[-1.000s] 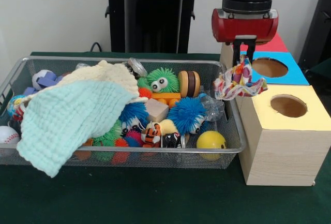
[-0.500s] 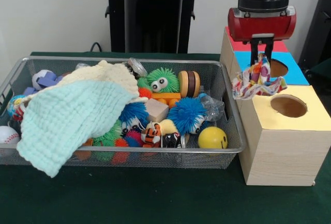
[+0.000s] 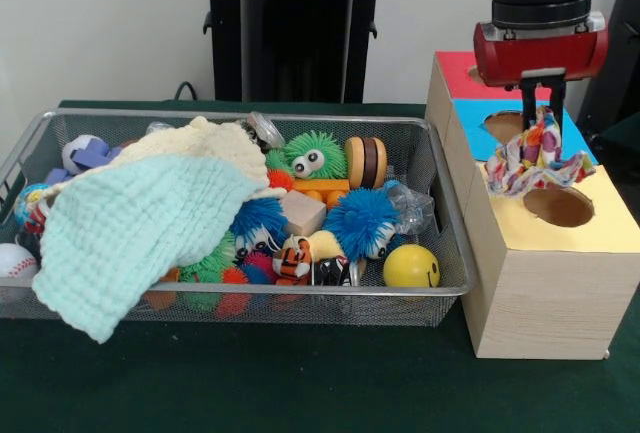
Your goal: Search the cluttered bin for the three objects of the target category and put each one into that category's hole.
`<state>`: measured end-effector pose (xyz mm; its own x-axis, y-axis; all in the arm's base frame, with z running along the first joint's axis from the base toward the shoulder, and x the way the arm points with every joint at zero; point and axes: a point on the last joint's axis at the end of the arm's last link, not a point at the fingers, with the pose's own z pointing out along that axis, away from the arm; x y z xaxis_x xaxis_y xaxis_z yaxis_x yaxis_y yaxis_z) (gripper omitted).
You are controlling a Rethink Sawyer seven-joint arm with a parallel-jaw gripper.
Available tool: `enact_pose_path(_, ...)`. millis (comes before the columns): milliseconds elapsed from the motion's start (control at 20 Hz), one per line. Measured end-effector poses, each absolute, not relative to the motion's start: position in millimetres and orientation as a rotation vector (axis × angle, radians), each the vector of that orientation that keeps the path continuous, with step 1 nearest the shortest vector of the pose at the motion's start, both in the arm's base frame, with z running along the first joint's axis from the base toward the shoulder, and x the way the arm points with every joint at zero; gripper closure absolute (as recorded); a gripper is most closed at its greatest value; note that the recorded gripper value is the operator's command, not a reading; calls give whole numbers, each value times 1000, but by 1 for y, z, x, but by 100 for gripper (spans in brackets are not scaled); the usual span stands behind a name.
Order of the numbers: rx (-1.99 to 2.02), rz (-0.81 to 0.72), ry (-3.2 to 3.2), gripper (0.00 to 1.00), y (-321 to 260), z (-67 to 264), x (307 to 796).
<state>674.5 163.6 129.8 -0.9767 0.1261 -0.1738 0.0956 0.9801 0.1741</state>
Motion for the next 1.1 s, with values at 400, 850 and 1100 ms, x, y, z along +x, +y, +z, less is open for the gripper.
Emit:
enact_pose_path(400, 192, 242, 2895, 100, 178, 112, 663)
enact_pose_path(850, 280, 283, 2927, 100, 217, 86, 633)
enact_pose_path(1100, 373, 293, 2905, 100, 227, 85, 628)
